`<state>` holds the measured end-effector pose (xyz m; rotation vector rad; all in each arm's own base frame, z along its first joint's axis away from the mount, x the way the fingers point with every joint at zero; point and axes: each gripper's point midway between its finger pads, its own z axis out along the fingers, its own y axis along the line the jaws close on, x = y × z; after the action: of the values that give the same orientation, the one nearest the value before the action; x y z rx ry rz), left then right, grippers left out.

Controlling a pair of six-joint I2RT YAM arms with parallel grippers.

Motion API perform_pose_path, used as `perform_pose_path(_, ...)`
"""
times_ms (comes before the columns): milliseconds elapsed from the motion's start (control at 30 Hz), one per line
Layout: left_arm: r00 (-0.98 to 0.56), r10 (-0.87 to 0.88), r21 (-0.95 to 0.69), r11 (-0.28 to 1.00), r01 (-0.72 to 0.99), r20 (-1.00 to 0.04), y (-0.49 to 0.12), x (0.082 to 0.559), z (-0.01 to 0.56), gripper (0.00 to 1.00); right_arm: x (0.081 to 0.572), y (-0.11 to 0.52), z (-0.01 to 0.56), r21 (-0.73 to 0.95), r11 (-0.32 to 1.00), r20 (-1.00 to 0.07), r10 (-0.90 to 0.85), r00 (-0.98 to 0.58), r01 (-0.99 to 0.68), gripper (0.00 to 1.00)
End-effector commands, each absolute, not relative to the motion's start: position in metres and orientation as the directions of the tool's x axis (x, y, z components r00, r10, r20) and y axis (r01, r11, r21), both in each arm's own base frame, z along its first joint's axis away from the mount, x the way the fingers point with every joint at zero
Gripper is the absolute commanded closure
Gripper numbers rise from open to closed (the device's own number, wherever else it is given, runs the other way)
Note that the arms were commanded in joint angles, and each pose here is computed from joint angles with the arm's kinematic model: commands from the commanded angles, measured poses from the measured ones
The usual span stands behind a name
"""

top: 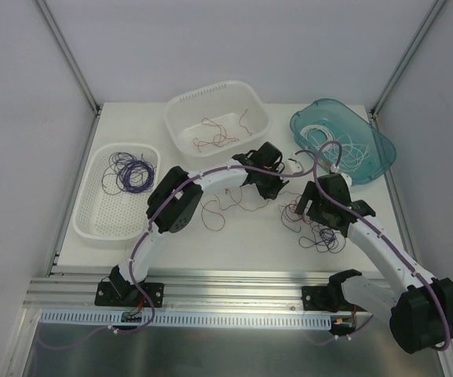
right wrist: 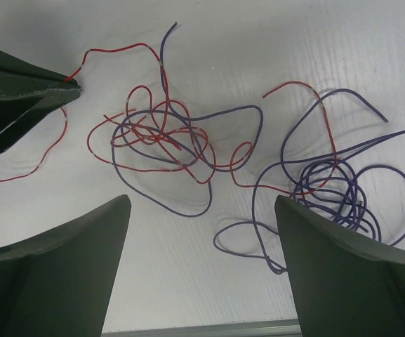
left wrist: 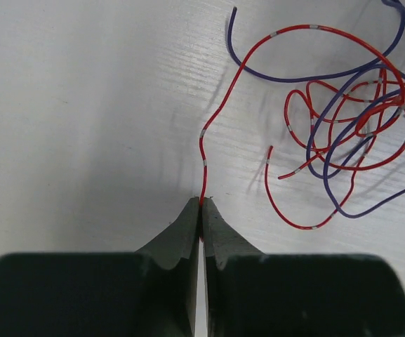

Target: Untangle the cables

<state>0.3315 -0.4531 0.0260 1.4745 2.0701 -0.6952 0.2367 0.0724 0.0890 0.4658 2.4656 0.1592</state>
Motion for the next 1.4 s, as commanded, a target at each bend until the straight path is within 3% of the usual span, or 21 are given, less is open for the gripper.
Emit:
perform_pose_path(0,-0.257,0.678,-0.119,0.243,0.963,-0.689,-0.459,0.323,0.046,1.0,0.252,0.083,0.081,0.269,0.911,-0.541,0.412,-0.733,0.313,0.12)
perform_pose_path(333,-0.332,0.63,-0.15,0.324,0.934,-0.702,-0.429,0.304,0.09,1.0,0.274,0.091,0.034,0.23,0.896,-0.479,0.445,-0.757,0.381,0.17)
perform_pose_path(433,-0.39,0.583,-0.192,0.373,0.908,-0.713,-0.416,0.305,0.11,1.0,0.272,0.088,0.021,0.209,0.889,-0.467,0.456,-0.757,0.407,0.24)
perform_pose_path(567,-0.461,0.498,-0.253,0.429,0.867,-0.734,-0.393,0.308,0.144,1.0,0.266,0.08,0.009,0.168,0.884,-0.459,0.461,-0.759,0.436,0.42)
perform_pose_path(733,-0.508,0.376,-0.272,0.527,0.805,-0.775,-0.345,0.315,0.193,1.0,0.258,0.063,0.011,0.115,0.866,-0.465,0.48,-0.744,0.487,0.52)
perform_pose_path(833,-0.571,0.245,-0.343,0.596,0.726,-0.784,-0.31,0.32,0.227,1.0,0.249,0.056,0.01,0.107,0.858,-0.453,0.492,-0.744,0.502,0.53)
perform_pose_path(1167,-0.542,-0.064,-0.428,0.693,0.58,-0.838,-0.208,0.327,0.348,1.0,0.229,0.036,0.01,0.099,0.826,-0.445,0.536,-0.717,0.555,0.54)
perform_pose_path(1367,-0.501,-0.077,-0.434,0.625,0.65,-0.862,-0.211,0.308,0.391,1.0,0.229,0.034,0.02,0.114,0.834,-0.464,0.525,-0.714,0.539,0.52)
